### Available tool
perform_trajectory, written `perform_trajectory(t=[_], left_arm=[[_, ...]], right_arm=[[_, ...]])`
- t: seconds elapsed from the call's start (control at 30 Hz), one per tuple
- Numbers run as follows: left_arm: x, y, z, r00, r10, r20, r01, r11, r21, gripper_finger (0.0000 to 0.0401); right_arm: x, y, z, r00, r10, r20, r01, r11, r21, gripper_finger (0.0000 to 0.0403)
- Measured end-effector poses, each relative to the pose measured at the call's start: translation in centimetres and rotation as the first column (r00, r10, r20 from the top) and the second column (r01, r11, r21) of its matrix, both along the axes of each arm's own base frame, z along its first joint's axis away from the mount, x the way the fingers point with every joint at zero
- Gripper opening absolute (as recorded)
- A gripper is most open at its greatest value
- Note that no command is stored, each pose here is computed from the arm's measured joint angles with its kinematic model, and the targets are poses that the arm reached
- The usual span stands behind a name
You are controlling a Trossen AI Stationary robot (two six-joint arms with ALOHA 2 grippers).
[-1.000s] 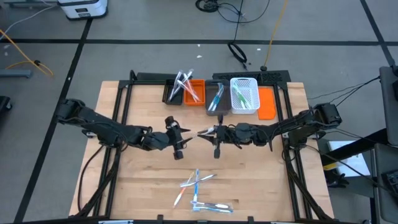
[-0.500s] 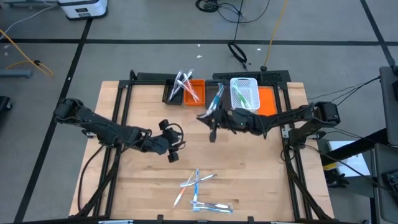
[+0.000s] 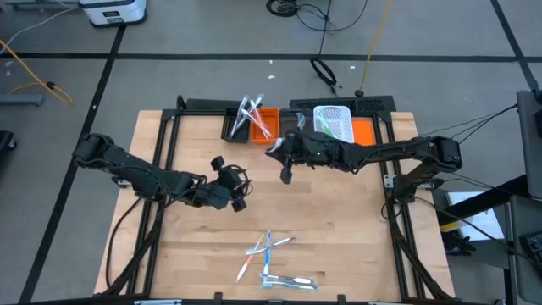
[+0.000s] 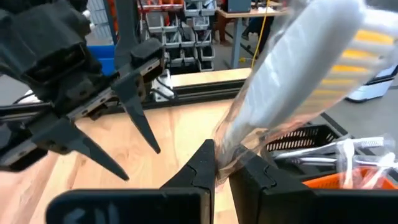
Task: Pick & Place Toothbrushes
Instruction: Put the orange toothbrush into the orange basket
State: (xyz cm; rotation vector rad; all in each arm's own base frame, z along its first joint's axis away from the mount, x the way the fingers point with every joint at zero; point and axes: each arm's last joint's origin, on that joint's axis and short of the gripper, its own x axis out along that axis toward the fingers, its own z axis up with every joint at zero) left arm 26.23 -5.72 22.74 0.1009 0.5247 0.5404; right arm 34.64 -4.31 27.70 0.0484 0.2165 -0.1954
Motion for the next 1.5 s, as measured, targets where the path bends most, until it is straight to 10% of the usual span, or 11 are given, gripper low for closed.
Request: perform_trajectory(t=[0.23, 0.8, 1.5], left_arm=[[0.6, 0.9, 0.5, 1.0, -0.014, 0.004, 0.014, 0.997, 0.082, 0.017], [2.4, 0.6, -1.6, 0.996, -0.09, 0.012, 0.091, 0.994, -0.062, 0.017], [2.4, -1.2, -2.5, 0.977, -0.214, -0.021, 0.21, 0.971, -0.117, 0.017]], right_arm=[[-0.1, -0.7, 0.2, 1.0, -0.016, 0.001, 0.016, 1.0, -0.005, 0.0017], [-1.7, -7.4, -0.6, 0.972, -0.227, -0.059, 0.231, 0.972, 0.053, 0.0017], [4.2, -14.2, -3.1, 0.914, -0.301, -0.272, 0.321, 0.947, 0.031, 0.0017]])
